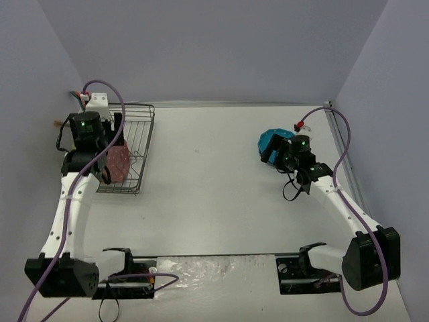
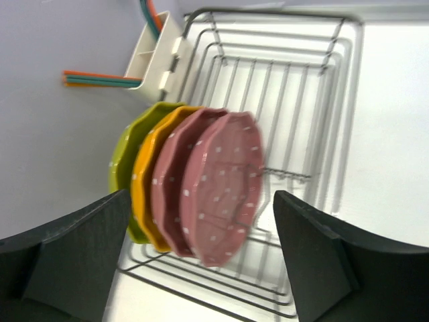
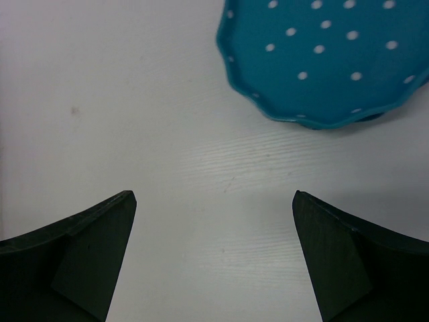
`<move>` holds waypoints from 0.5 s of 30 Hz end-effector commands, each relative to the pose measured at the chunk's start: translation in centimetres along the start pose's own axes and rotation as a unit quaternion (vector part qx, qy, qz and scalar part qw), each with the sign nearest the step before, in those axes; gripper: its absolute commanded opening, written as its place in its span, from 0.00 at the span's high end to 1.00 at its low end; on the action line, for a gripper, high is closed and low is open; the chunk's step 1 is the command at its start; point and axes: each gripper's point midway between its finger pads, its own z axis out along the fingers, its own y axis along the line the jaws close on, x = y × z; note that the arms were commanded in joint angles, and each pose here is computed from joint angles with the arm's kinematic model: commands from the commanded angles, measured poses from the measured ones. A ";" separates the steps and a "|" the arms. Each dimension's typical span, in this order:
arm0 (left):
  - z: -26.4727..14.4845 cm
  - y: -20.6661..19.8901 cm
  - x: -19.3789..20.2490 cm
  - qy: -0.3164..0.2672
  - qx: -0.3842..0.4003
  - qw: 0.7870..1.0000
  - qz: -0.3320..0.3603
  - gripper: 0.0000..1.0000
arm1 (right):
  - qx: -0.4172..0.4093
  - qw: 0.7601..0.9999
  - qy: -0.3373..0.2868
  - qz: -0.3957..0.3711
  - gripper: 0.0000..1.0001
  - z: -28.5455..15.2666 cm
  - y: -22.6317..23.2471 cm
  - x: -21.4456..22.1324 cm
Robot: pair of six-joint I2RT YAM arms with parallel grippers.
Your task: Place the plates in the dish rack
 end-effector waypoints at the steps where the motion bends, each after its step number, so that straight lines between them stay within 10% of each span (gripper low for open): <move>1: -3.5 -2.9 -2.5 -0.058 0.096 0.988 -0.109 0.12 | 0.140 0.987 -0.069 0.040 0.00 0.7 -5.1 -5.1; 15: -4.2 -9.3 2.8 -0.039 0.207 0.970 -0.120 0.10 | 0.258 0.955 -0.020 0.146 0.30 7.9 -14.7 -5.3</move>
